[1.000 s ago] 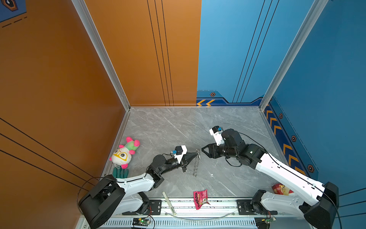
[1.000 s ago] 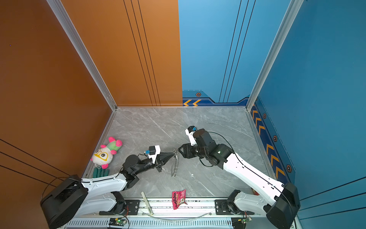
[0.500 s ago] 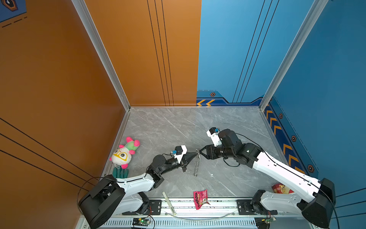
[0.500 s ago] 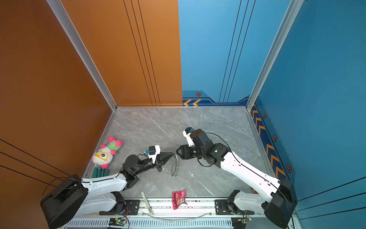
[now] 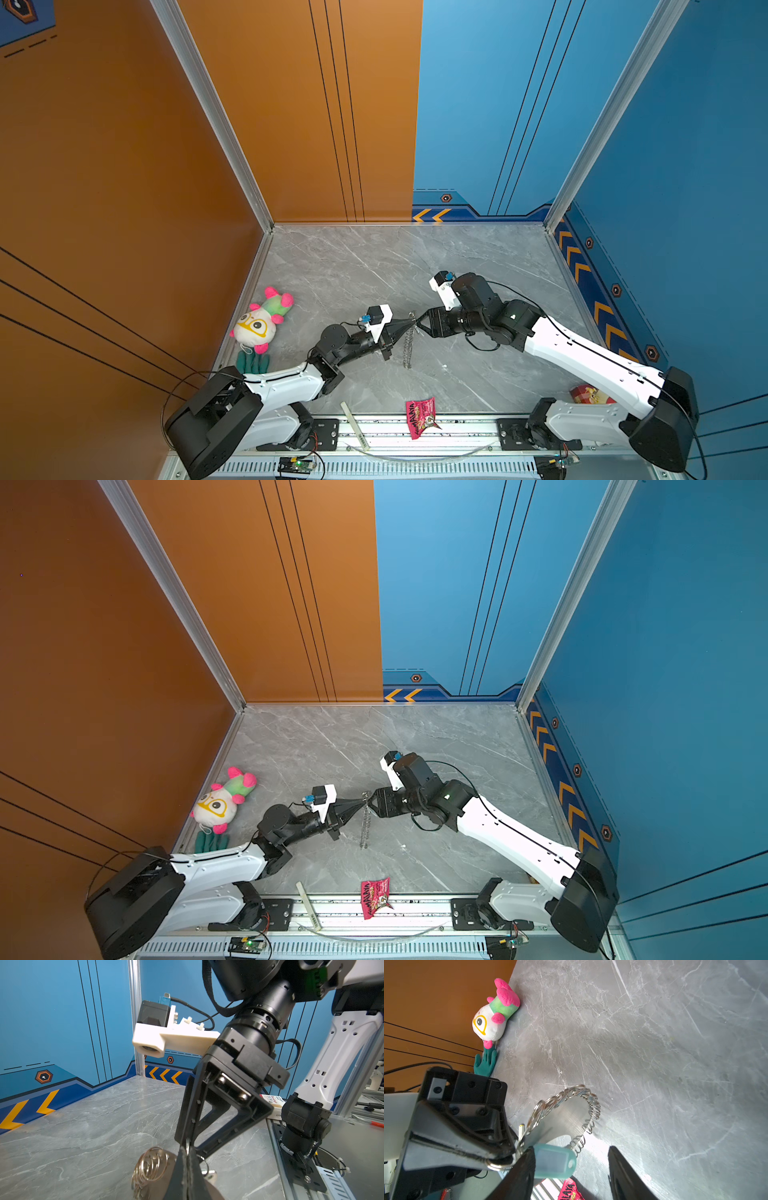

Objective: Attach keys to a key ring
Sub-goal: Insert the key into the keyring.

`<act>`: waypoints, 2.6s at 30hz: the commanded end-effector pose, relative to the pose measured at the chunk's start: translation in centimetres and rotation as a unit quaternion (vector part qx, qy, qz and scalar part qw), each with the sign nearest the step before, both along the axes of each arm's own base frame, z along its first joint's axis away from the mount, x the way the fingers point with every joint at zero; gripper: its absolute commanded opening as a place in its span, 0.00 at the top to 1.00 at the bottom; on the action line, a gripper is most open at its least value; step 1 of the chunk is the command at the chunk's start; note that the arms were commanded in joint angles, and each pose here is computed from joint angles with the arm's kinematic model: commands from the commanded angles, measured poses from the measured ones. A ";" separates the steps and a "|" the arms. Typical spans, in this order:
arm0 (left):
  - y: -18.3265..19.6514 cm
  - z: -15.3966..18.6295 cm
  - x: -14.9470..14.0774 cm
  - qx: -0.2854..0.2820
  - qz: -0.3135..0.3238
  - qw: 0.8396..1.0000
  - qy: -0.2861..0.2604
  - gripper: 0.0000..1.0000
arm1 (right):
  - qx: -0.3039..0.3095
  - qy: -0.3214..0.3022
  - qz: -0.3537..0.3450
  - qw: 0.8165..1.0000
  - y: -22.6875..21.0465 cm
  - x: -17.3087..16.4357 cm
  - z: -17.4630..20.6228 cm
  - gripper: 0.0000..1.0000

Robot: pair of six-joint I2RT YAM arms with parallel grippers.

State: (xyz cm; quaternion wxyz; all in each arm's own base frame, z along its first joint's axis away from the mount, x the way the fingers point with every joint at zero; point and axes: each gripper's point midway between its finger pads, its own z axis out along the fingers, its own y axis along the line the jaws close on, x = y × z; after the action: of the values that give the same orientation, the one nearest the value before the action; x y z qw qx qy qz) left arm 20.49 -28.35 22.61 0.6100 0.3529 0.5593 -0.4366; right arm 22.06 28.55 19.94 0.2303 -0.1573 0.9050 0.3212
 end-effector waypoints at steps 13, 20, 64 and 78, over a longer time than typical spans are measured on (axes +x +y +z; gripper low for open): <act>-0.7 1.0 -0.9 -0.010 -0.028 0.999 -0.016 1.00 | 0.008 -0.008 0.024 1.000 1.3 -0.5 1.1 0.42; -0.2 1.0 -0.4 -0.011 -0.002 1.000 -0.017 1.00 | 0.000 -0.023 0.020 1.000 1.0 -0.2 1.3 0.42; 0.8 5.4 -2.7 -0.095 -0.078 0.992 -0.013 1.00 | 0.203 -0.262 0.238 0.913 0.8 -3.8 7.1 0.67; 0.3 5.8 -3.0 -0.098 -0.102 0.990 -0.011 1.00 | 0.201 -0.256 0.237 0.915 1.5 -3.5 6.5 0.76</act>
State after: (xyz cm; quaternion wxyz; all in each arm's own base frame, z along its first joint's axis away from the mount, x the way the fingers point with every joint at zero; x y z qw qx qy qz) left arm 18.21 -28.03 26.03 0.5834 0.3409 0.5095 -0.5328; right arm 18.55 29.62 26.40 0.3954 -0.3880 0.6764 0.4854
